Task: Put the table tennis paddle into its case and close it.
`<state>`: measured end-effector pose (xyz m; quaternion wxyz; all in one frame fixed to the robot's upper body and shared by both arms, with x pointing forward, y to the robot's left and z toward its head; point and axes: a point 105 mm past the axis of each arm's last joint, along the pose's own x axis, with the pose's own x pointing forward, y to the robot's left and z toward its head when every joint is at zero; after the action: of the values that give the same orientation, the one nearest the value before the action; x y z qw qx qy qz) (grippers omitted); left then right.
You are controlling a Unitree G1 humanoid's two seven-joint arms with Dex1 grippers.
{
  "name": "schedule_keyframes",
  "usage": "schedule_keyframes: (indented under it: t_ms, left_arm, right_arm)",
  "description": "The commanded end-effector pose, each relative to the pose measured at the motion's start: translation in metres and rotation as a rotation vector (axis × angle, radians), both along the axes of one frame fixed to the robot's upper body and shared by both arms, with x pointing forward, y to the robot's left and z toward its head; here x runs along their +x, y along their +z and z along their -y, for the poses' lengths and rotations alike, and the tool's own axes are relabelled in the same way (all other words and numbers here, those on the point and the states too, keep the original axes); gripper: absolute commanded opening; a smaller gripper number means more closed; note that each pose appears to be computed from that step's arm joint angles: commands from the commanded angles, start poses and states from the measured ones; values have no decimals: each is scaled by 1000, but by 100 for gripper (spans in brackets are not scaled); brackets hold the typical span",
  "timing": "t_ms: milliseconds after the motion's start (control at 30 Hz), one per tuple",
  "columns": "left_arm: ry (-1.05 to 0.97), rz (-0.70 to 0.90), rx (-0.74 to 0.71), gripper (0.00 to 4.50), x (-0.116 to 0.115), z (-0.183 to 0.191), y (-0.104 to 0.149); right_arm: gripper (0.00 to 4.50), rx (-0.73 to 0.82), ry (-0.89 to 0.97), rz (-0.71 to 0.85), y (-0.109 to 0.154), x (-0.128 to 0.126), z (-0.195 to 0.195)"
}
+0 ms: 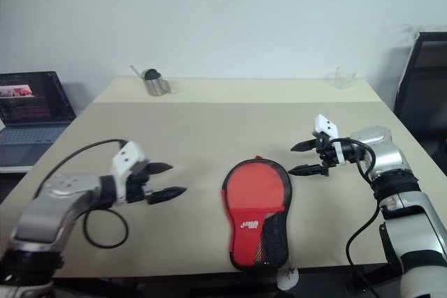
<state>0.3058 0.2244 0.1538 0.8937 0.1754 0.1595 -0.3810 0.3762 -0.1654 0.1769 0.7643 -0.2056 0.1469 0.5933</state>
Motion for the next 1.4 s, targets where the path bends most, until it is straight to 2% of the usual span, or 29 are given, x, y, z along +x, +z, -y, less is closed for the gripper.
schedule_keyframes:
  t_ms: [33, 267, 467, 1167, 1400]
  left_arm:
    - [-16, 46, -11, 450, -17, -8, 23]
    - [34, 32, 7, 450, -37, -35, 34]
    - [30, 12, 6, 450, -45, -39, 35]
    - [26, 11, 0, 450, -49, -39, 40]
    - [7, 9, -30, 450, -44, -29, 39]
  right_arm:
    - [447, -10, 12, 62, 17, 2, 6]
    - [447, -61, -10, 66, 21, 2, 25]
    - [447, -86, -8, 61, 22, -1, 32]
    - [447, -74, -42, 65, 25, 0, 39]
    - [447, -90, -93, 45, 26, 0, 54]
